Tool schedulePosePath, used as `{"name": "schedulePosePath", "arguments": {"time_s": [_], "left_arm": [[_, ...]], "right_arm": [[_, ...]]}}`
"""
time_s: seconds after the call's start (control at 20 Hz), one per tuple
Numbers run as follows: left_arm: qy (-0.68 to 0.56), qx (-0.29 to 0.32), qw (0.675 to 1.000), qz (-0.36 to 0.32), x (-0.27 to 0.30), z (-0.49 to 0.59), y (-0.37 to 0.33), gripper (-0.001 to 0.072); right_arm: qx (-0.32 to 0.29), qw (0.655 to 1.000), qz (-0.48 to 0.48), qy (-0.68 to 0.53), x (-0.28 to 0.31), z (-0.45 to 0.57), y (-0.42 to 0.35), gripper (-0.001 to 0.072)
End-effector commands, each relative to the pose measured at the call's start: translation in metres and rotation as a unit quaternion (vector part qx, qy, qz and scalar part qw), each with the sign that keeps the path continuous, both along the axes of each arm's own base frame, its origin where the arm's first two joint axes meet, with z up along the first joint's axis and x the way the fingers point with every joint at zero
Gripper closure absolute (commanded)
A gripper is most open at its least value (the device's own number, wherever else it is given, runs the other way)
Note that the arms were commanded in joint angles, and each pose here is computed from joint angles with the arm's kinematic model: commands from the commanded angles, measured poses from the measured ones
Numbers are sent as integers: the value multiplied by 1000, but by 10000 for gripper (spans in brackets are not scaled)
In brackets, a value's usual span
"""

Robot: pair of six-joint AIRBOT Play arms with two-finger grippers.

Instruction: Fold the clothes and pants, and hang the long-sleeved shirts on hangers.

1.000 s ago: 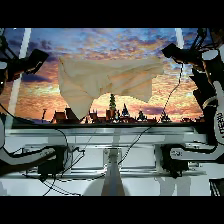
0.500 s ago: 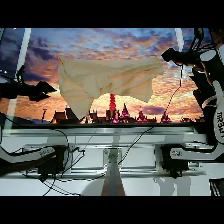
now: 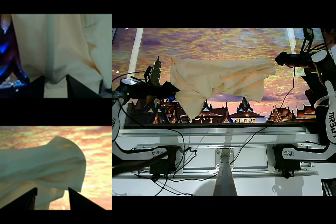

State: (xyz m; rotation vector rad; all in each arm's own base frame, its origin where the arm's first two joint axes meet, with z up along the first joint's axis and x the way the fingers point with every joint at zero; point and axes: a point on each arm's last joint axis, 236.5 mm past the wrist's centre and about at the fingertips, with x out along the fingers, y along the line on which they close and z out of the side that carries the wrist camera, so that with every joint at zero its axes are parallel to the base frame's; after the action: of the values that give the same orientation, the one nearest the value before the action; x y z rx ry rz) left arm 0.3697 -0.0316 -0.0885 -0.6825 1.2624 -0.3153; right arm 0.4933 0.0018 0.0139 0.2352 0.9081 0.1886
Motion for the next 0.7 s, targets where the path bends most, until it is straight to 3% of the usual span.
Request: {"name": "schedulePosePath", "arguments": {"time_s": [0.0,0.1,0.15,0.2,0.25,0.5,0.65], "left_arm": [[-12,15,1000,12,8,-4,7,515],[-20,25,999,22,13,-5,12,696],[-22,26,999,25,15,-5,13,693],[-23,26,999,25,16,-4,13,693],[-28,27,999,24,18,-1,14,693],[-89,29,996,-3,38,58,13,693],[-121,37,992,-9,41,87,12,693]], "right_arm": [[-69,995,42,62,-28,-23,-16,284],[-85,991,57,90,-41,-31,-20,285],[-88,989,61,99,-45,-33,-20,303],[-90,988,65,107,-49,-35,-20,401],[-90,987,68,114,-53,-36,-20,446],[-66,975,120,176,-88,-55,-3,450],[37,955,155,251,-137,-77,42,473]]}}
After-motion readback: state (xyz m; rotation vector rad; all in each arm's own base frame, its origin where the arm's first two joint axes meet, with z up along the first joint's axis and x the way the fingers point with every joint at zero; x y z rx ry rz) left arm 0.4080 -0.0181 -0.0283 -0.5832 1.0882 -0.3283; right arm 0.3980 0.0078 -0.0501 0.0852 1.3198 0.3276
